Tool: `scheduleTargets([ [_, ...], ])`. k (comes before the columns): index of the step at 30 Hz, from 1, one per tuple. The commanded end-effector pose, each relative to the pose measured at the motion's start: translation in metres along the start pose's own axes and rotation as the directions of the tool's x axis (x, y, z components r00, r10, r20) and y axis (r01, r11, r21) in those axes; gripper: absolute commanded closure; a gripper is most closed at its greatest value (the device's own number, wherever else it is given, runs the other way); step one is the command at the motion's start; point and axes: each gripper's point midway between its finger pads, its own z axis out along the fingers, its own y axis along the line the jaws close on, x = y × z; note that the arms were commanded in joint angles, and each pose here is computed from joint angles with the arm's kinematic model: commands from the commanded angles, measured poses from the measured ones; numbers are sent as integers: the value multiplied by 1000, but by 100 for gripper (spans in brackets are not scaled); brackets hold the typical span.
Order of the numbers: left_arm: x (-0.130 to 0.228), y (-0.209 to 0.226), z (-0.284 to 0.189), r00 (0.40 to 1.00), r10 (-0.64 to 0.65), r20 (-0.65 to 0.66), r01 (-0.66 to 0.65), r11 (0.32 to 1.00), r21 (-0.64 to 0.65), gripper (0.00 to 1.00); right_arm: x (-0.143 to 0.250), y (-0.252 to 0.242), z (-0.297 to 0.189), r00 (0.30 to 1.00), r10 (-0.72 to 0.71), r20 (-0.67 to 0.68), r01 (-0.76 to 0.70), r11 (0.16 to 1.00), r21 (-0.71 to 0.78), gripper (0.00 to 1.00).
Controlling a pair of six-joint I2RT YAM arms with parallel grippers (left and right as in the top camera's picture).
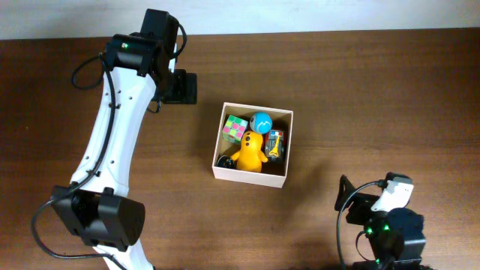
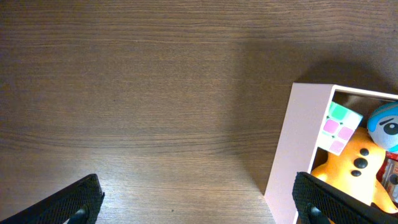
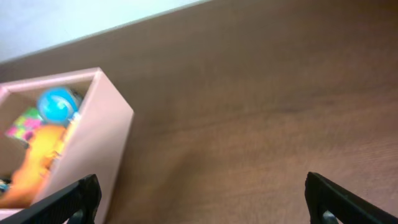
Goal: Pack container
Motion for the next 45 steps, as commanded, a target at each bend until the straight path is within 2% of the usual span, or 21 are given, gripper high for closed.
scheduleTargets([
  [1,-2,0,-7,1000,-1,20,1,1000,1,1,11,-2,5,1000,7,18,-7,1000,-14,1],
  [6,-2,0,-7,1000,-1,20,1,1000,1,1,21,-5,8,999,8,51,-7,1000,-23,1],
  [13,-2,0,-7,1000,-1,19,1,1000,0,1,39,-13,18,1000,11,10,-11,1000,2,1],
  [32,-2,0,-8,1000,-2,22,2,1000,1,1,39,-13,18,1000,11,9,-11,1000,3,1],
  [41,8,3,-95,976,-5,218,-5,999,49,1,39,-13,18,1000,11,9,-11,1000,3,1],
  [45,21,33,-126,948,6,319,14,998,-60,1,39,-13,18,1000,11,9,-11,1000,3,1],
])
